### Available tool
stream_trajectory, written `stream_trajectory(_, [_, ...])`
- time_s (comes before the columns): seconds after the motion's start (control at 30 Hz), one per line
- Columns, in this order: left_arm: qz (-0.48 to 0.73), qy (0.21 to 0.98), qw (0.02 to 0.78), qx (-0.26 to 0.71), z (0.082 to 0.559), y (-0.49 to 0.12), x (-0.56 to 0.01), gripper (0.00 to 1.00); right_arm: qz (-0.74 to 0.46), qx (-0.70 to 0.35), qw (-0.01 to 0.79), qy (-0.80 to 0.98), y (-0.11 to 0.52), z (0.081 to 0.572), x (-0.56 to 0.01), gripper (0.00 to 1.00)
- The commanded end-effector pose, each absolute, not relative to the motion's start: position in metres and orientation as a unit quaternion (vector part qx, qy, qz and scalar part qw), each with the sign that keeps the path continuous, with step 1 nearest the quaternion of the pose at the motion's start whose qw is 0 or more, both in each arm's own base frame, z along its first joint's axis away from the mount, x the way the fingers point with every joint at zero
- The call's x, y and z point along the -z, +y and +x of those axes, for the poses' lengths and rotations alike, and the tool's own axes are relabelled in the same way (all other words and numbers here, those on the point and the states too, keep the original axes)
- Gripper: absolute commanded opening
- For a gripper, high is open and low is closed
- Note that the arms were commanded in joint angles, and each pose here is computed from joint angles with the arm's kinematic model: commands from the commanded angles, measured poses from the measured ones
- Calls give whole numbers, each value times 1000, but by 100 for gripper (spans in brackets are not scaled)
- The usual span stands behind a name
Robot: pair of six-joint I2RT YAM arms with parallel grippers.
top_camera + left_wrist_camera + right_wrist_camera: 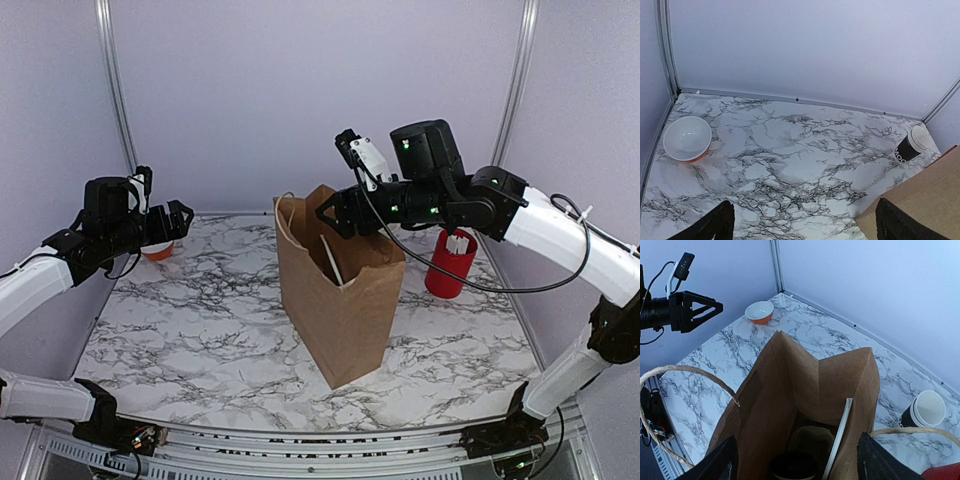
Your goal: Pack the takeout coffee
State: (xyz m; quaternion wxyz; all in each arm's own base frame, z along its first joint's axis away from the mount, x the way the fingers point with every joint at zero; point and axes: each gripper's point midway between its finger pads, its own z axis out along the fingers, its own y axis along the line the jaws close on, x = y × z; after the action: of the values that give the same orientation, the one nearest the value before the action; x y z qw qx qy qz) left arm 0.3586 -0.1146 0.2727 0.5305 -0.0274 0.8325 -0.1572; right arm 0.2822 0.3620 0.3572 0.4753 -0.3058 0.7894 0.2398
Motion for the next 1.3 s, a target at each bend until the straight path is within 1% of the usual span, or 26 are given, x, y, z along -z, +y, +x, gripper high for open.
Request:
stream_trajectory(0.0, [-29, 831, 532, 161, 360, -114, -271, 99, -297, -251, 498, 775, 359, 278, -382, 80])
stream_trajectory(0.17, [-29, 831, 532, 162, 360, -115, -271, 99, -294, -274, 514, 758, 357, 272, -401, 83])
stream_trajectory(0.5, [-28, 830, 534, 163, 360, -115, -272, 99, -319, -381, 534, 684, 360, 234, -447, 89])
stream_trajectory(0.63, [-29, 829, 534, 164, 359, -115, -273, 99, -302, -389, 561, 665, 347, 229, -465, 90])
stream_trajectory(0.83, [-29, 828, 535, 165, 359, -115, -274, 99, -214, -328, 619, 681, 297, 253, -471, 93])
stream_trajectory(0.93, [-28, 828, 535, 165, 359, -115, -274, 99, -145, -285, 640, 699, 254, 272, -463, 95])
stream_trajectory(1.03, [-29, 828, 536, 166, 359, -115, -274, 99, -65, -225, 663, 711, 199, 292, -453, 98])
stream_trajectory(1.13, [-28, 828, 535, 166, 359, -115, -274, 99, -26, -187, 672, 716, 163, 298, -441, 100])
stream_trajectory(1.27, [-28, 829, 533, 166, 359, -116, -272, 99, 8, -137, 658, 741, 129, 313, -406, 100])
